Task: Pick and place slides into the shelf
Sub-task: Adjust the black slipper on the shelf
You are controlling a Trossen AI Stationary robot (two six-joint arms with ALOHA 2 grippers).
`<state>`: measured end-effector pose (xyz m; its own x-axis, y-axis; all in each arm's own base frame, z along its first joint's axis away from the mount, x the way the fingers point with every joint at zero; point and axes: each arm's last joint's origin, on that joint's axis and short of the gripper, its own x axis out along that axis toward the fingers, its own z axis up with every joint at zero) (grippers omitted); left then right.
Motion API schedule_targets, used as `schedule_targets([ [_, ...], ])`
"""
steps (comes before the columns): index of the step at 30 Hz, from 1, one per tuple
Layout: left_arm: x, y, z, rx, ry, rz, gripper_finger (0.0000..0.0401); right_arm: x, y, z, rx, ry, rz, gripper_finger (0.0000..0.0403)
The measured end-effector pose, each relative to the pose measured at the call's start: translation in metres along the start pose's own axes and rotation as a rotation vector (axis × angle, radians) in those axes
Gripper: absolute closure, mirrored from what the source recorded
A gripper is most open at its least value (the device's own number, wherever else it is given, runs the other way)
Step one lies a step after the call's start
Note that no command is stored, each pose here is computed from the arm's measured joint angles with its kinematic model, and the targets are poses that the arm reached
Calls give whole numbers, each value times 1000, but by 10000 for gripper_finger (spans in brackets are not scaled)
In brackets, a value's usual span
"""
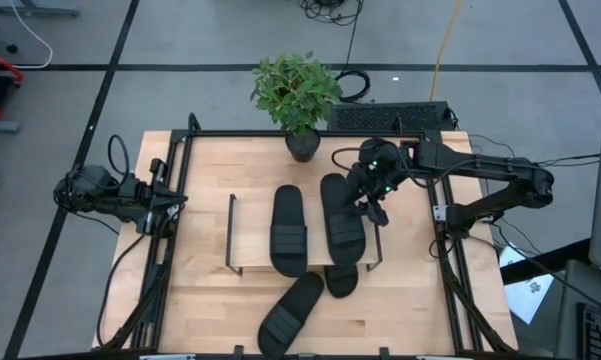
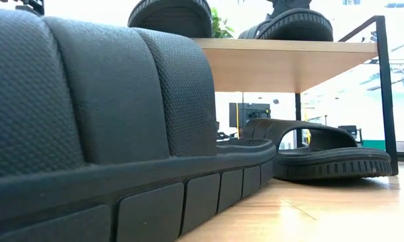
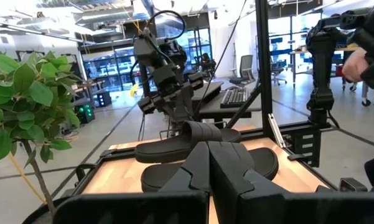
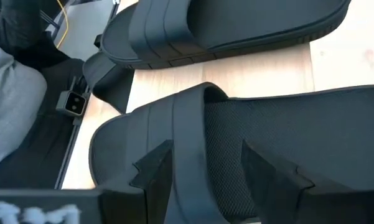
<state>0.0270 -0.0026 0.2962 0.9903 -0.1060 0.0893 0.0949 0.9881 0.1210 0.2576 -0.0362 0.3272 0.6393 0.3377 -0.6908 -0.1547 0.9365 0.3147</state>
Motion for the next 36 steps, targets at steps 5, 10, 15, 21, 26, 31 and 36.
schedule_targets([
  [5,0,0,0,12,0,0,396,0,-2,0,0,2,-31,224],
  [10,0,0,0,12,0,0,396,8,-7,-9,14,24,-33,224],
  [15,0,0,0,12,0,0,396,22,-13,-21,18,21,2,224],
  [21,0,0,0,12,0,0,396,24,-12,-20,11,-16,55,224],
  [26,0,0,0,12,0,0,396,19,-11,-20,9,-38,74,224],
  [31,0,0,0,12,0,0,396,10,-14,-21,36,-65,77,224],
  [36,0,0,0,11,1,0,396,2,-18,-21,51,-90,63,224],
])
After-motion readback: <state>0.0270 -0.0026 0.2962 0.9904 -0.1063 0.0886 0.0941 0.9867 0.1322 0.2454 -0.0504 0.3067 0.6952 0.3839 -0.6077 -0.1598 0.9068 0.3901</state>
